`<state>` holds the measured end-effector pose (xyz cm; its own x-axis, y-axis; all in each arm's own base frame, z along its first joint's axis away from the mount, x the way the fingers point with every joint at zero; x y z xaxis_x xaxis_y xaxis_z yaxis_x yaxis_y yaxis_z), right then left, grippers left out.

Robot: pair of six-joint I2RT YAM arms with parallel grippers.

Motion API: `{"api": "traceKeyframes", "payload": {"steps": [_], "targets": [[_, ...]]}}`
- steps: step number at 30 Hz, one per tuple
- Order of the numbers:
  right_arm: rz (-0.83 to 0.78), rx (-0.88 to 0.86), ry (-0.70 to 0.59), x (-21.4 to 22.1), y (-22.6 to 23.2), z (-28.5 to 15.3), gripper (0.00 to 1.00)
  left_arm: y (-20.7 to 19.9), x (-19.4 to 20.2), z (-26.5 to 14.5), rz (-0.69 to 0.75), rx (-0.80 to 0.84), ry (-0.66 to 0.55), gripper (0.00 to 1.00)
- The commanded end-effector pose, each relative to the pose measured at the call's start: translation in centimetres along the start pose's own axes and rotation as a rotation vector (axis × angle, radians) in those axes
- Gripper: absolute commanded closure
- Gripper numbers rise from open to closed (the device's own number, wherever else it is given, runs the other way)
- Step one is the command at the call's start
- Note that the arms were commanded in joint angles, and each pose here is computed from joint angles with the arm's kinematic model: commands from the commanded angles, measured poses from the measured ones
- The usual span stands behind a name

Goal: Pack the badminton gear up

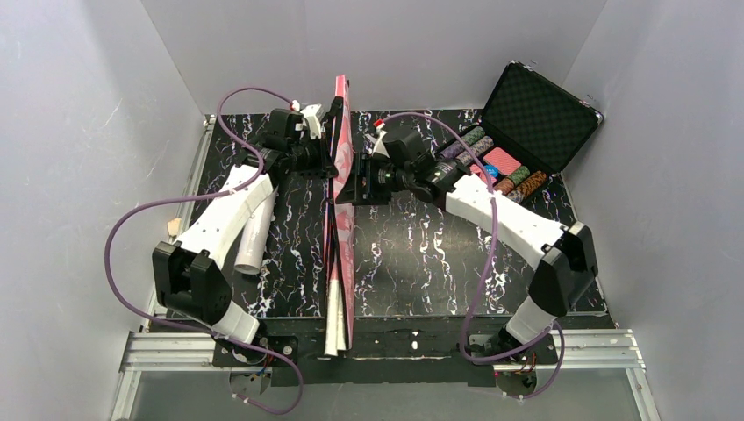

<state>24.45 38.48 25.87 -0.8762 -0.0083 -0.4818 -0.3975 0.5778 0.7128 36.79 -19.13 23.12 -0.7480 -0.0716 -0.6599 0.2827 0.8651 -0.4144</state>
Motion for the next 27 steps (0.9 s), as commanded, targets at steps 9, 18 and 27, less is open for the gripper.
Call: {"api": "traceKeyframes", "payload": {"steps": [9,18,27], "targets": [[-0.078,0.024,-0.014,-1.6,-0.4,2.5,0.41,-3.2,-1.6,-3.2,-0.006,0.125,-0.096,1.0],[-0.049,0.124,-0.081,-2.4,-1.1,2.8,0.4,-3.9,-1.6,-3.1,-0.027,0.133,-0.087,1.0],[-0.129,0.216,-0.108,-2.9,-0.4,3.3,0.4,-3.7,-1.7,-3.8,-0.014,0.049,-0.107,1.0]]}}
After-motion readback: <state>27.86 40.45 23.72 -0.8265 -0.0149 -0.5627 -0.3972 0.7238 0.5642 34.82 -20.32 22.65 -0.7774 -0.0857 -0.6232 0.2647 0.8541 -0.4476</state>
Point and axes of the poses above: each gripper's point midway between its finger pads, its own z axis out along the fingers, its own y axis along the line the jaws close on, x = y × z, the point moved 1 cm from there along -z, back along the fingers, and after that the axes turned 2 degrees about -z, right-handed, at the moved point
